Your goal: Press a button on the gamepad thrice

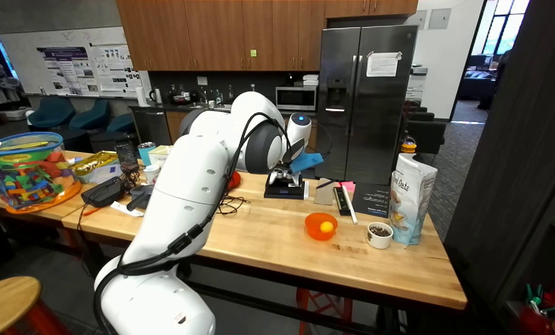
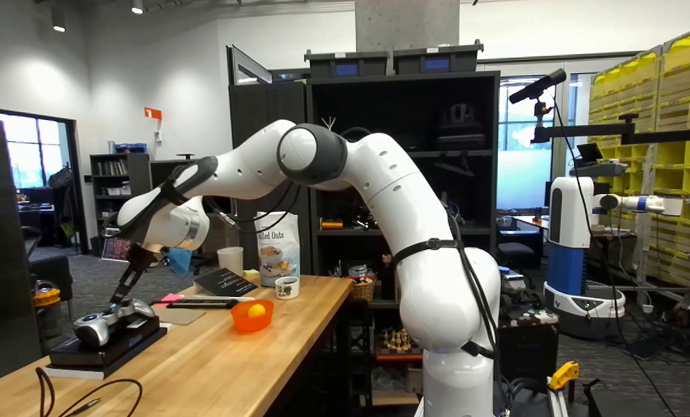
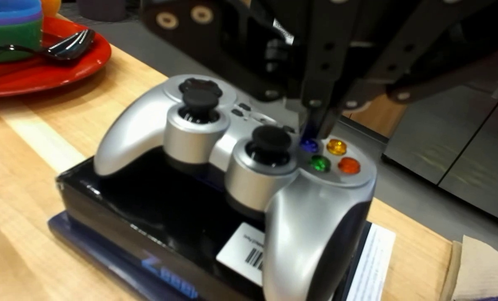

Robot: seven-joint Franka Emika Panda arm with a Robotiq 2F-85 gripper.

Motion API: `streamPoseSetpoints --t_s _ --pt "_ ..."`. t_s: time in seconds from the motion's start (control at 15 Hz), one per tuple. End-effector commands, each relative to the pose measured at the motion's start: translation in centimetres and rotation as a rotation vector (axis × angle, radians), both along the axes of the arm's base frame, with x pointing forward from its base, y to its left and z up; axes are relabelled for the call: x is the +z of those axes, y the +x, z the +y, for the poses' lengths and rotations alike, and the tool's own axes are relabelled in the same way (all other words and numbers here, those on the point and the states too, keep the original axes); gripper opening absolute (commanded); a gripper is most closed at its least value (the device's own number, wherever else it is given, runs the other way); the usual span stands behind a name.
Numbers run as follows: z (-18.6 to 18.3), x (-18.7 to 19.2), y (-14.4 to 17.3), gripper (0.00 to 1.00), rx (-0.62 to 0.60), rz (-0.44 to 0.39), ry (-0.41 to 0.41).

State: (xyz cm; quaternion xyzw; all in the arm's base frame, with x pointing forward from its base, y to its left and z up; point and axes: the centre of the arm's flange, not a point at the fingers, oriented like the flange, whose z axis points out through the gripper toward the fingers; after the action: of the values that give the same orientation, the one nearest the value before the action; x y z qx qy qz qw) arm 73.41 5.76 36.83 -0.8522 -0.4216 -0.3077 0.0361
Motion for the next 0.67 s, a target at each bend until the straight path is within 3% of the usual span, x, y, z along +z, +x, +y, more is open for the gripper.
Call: streamPoseSetpoints --t_s 0.0,0.6 --pt "-0.8 0.1 -1.2 0.0 -0.004 -0.001 -0.017" --pt "-0.1 3.8 -1.6 0.0 0.021 -0.084 -0.006"
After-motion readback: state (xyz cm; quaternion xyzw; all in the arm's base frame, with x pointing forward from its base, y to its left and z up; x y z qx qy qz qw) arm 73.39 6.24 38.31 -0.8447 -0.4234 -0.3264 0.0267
